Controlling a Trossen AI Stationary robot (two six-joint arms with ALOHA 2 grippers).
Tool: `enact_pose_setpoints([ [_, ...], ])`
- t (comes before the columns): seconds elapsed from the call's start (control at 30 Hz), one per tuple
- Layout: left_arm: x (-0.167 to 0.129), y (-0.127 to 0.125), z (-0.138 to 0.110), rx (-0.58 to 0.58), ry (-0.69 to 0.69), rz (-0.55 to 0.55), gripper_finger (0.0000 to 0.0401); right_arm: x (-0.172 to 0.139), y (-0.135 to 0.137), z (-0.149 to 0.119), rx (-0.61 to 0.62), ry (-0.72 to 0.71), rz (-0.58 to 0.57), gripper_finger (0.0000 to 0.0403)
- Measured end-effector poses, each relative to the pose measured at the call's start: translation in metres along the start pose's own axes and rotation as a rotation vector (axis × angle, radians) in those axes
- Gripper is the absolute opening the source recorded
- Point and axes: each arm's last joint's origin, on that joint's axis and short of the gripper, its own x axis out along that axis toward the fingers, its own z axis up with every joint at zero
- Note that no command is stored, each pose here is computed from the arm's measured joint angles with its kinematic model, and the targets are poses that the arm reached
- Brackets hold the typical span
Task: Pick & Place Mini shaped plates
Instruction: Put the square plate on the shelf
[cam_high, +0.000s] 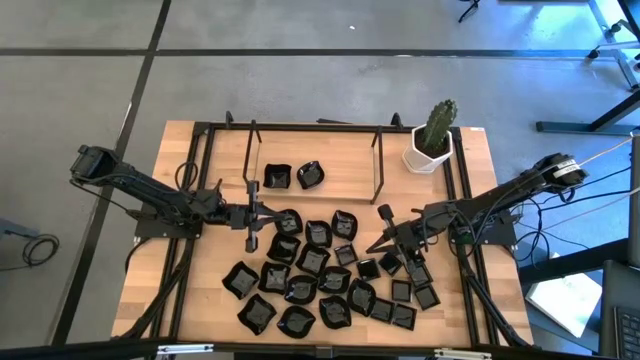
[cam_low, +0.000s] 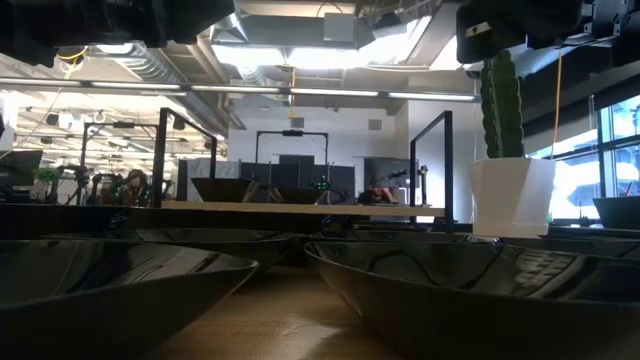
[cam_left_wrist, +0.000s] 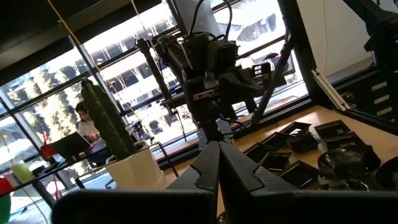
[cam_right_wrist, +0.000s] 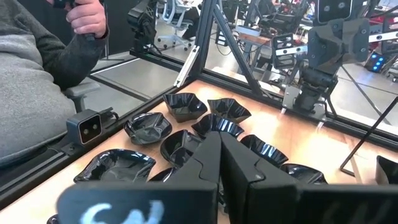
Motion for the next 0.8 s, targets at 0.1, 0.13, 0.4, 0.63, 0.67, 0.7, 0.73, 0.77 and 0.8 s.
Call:
enact_pose_setpoints([
  [0.1, 0.000, 0.000, 0.000, -0.003, 0.000, 0.000, 0.0005, 0.000, 0.001, -0.003, -0.007, 0.026, 0.006, 0.0008],
  [0.13, 0.000, 0.000, 0.000, -0.003, 0.000, 0.000, 0.0007, 0.000, 0.001, -0.004, -0.014, 0.046, 0.011, 0.0008],
  [0.4, 0.000, 0.000, 0.000, -0.003, 0.000, 0.000, 0.0005, 0.012, 0.002, 0.024, 0.063, 0.342, -0.011, 0.0008],
  [0.63, 0.000, 0.000, 0.000, -0.004, 0.001, 0.000, 0.0006, 0.025, 0.032, 0.044, 0.139, 0.674, 0.003, 0.0008],
  [0.67, 0.000, 0.000, 0.000, -0.007, 0.001, 0.000, 0.0008, 0.027, 0.037, 0.045, 0.161, 0.723, 0.011, 0.0008],
  [0.7, 0.000, 0.000, 0.000, -0.014, 0.001, 0.000, 0.0009, 0.028, 0.042, 0.044, 0.184, 0.771, 0.012, 0.0008],
  [0.73, 0.000, 0.000, 0.000, -0.015, 0.001, 0.001, 0.0010, 0.029, 0.047, 0.044, 0.206, 0.816, 0.010, 0.0008],
  [0.77, 0.000, 0.000, 0.000, -0.015, 0.001, 0.001, 0.0010, 0.030, 0.050, 0.043, 0.227, 0.848, 0.004, 0.0008],
  [0.8, 0.000, 0.000, 0.000, -0.015, 0.001, 0.001, 0.0010, 0.031, 0.054, 0.041, 0.249, 0.878, -0.003, 0.0008],
])
